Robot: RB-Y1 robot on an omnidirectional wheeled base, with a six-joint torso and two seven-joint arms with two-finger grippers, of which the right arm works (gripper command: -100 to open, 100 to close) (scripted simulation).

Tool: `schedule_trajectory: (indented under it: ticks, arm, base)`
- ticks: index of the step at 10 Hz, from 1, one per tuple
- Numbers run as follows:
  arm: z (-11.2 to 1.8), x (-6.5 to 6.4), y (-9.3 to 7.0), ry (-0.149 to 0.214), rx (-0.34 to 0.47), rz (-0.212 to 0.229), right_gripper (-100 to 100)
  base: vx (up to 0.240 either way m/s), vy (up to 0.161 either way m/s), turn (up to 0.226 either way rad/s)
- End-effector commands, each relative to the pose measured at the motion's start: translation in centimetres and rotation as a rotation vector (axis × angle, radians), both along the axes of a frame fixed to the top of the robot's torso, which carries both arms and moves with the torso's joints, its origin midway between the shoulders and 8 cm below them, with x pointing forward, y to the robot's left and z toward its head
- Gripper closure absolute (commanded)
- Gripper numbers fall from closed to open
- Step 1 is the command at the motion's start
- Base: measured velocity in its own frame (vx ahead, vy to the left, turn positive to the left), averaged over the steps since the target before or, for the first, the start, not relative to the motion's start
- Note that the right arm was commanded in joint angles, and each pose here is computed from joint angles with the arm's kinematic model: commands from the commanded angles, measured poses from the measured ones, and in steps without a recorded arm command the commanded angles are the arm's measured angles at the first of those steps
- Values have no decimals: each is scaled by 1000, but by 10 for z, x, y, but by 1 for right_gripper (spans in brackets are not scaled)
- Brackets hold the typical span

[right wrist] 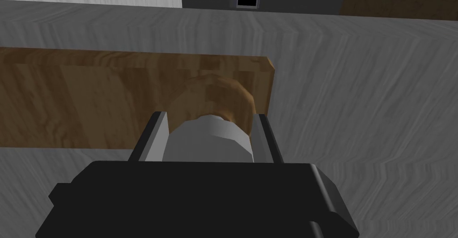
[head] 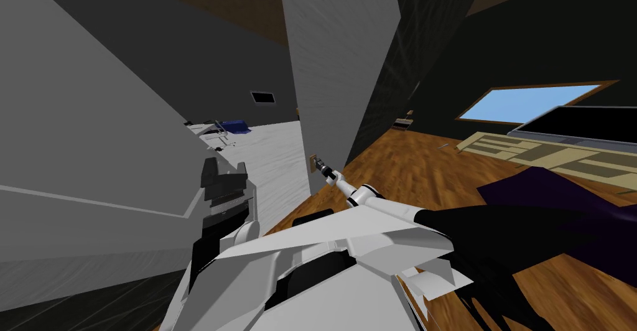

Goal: Push the door open

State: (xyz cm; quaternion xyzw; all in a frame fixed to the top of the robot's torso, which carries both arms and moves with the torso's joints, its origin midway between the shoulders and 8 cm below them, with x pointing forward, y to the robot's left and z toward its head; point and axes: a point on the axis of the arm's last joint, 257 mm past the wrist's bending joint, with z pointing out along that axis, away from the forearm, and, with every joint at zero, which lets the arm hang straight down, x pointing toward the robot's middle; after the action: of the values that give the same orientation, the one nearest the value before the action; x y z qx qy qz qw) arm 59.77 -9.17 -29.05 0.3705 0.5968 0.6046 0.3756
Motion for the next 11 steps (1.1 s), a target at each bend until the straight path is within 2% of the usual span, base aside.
schedule_trajectory:
  ticks: [1, 3, 4, 7, 9, 11]
  arm:
    - [-5, -3, -1, 9, -1, -1, 100]
    - [-5, -3, -1, 9, -1, -1, 100]
    - [0, 2, -5, 0, 0, -12, 100]
    - [0, 5, -17, 0, 0, -39, 100]
    - [0, 5, -17, 0, 0, -39, 100]
    - [0, 8, -30, 0, 0, -70, 100]
  base:
    - [0, 0, 0]
    - [0, 0, 0]
    - [84, 72, -18]
    - [170, 131, -38]
    - [82, 83, -4]
    - [124, 104, -38]
